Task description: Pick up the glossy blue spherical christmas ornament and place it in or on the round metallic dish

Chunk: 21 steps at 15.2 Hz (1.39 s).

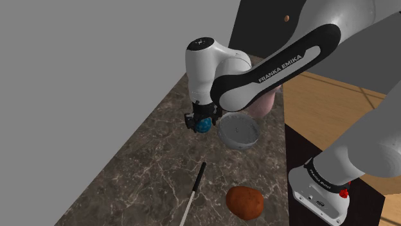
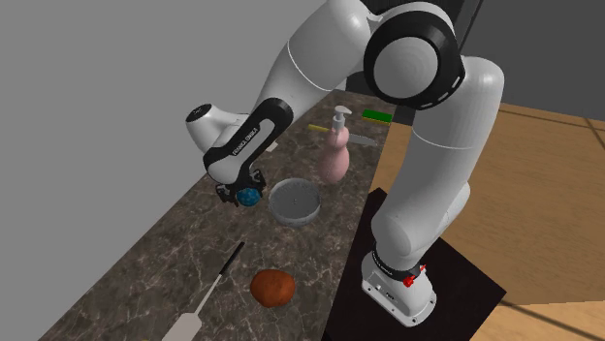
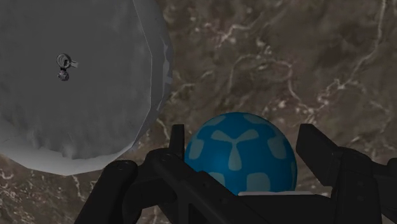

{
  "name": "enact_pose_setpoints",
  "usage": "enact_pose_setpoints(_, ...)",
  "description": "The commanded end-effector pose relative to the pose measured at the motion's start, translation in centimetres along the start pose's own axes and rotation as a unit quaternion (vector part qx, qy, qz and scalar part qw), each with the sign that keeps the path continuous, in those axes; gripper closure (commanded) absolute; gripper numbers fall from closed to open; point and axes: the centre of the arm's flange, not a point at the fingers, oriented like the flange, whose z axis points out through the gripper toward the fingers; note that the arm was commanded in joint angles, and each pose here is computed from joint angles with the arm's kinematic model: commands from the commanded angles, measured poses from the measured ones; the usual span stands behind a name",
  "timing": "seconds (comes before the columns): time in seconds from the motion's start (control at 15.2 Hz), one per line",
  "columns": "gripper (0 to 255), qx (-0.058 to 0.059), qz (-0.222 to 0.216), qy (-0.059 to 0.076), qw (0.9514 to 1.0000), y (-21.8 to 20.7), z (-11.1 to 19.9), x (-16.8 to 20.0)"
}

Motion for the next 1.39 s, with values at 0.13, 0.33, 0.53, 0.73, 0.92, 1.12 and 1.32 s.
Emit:
enact_pose_setpoints(0.13, 255, 0.000, 0.000, 0.000, 1.0000, 0.0, 0.1, 0.0)
enact_pose_setpoints(0.33, 255, 0.000, 0.000, 0.000, 1.0000, 0.0, 0.1, 0.0)
enact_pose_setpoints(0.53, 255, 0.000, 0.000, 0.000, 1.0000, 0.2, -1.0, 0.0)
enact_pose_setpoints(0.73, 255, 0.000, 0.000, 0.000, 1.0000, 0.5, -2.5, -0.1)
enact_pose_setpoints(0.92, 255, 0.000, 0.000, 0.000, 1.0000, 0.8, -4.1, -0.2)
enact_pose_setpoints(1.12, 255, 0.000, 0.000, 0.000, 1.0000, 1.1, -5.6, -0.2)
enact_pose_setpoints(1.32, 255, 0.000, 0.000, 0.000, 1.0000, 1.3, -6.1, -0.2)
